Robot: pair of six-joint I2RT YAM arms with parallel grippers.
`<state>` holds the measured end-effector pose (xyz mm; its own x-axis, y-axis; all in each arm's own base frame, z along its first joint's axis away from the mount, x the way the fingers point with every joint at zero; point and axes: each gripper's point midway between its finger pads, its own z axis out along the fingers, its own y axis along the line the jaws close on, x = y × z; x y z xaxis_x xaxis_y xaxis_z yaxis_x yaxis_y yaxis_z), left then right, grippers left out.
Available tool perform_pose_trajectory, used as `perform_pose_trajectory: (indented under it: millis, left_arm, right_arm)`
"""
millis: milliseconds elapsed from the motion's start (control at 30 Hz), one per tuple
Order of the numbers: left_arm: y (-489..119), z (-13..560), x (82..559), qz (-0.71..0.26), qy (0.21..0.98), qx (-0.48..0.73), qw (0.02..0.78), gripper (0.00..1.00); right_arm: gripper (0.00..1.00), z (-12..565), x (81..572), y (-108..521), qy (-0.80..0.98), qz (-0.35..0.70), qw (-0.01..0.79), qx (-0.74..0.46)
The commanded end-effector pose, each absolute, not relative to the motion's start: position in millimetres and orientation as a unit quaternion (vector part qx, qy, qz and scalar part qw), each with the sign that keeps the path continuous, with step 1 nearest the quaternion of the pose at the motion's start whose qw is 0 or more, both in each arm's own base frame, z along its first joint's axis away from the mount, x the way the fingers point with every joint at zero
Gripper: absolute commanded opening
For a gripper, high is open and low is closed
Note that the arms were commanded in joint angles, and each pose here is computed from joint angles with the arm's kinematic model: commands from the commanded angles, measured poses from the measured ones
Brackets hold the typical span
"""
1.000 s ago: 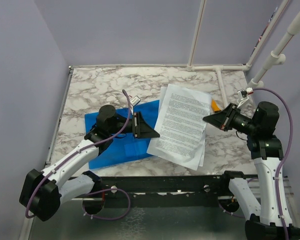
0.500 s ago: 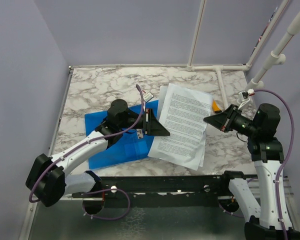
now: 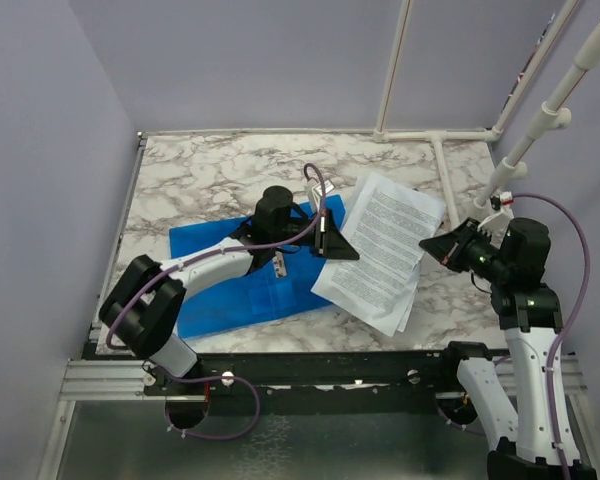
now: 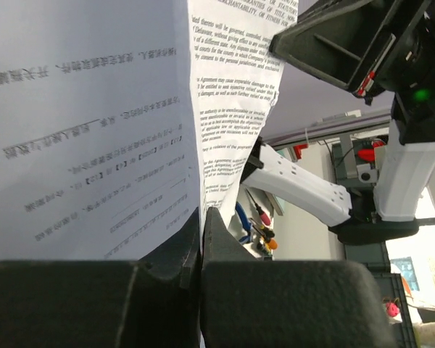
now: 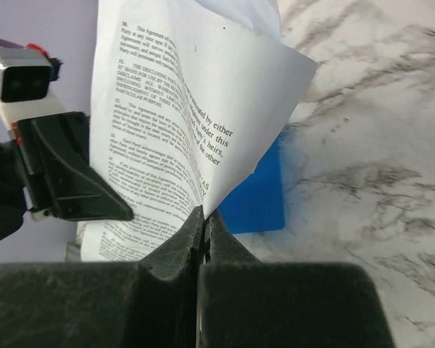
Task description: Put the files into the folder
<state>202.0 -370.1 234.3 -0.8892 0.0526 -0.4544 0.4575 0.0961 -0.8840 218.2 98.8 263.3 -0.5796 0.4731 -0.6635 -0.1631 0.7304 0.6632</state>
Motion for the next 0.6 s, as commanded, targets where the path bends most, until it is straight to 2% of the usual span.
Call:
perform_pose_trajectory:
  millis: [0,433,500,567]
  left_arm:
    - [-395,230,223,-0.651,0.715,0.187,0.177,0.00]
    - [-452,189,257,-0.651,0.728,0.159,0.144,0.00]
    - [-457,183,261,-0.653,0.729,0.152,0.138,0.00]
    - [-460,182,264,-0.656,0.728,0.147,0.136,0.00]
  right_arm:
    - [0.01,210,223,64,0.852,0.254,0.425,0.171]
    - [0.01,142,237,3,0.843,0.111,0.405,0.336]
    - [0.12,138,240,-6,0.837,0.089,0.409,0.353]
    - [0.31,136,240,-15,0.831,0.068,0.412,0.367]
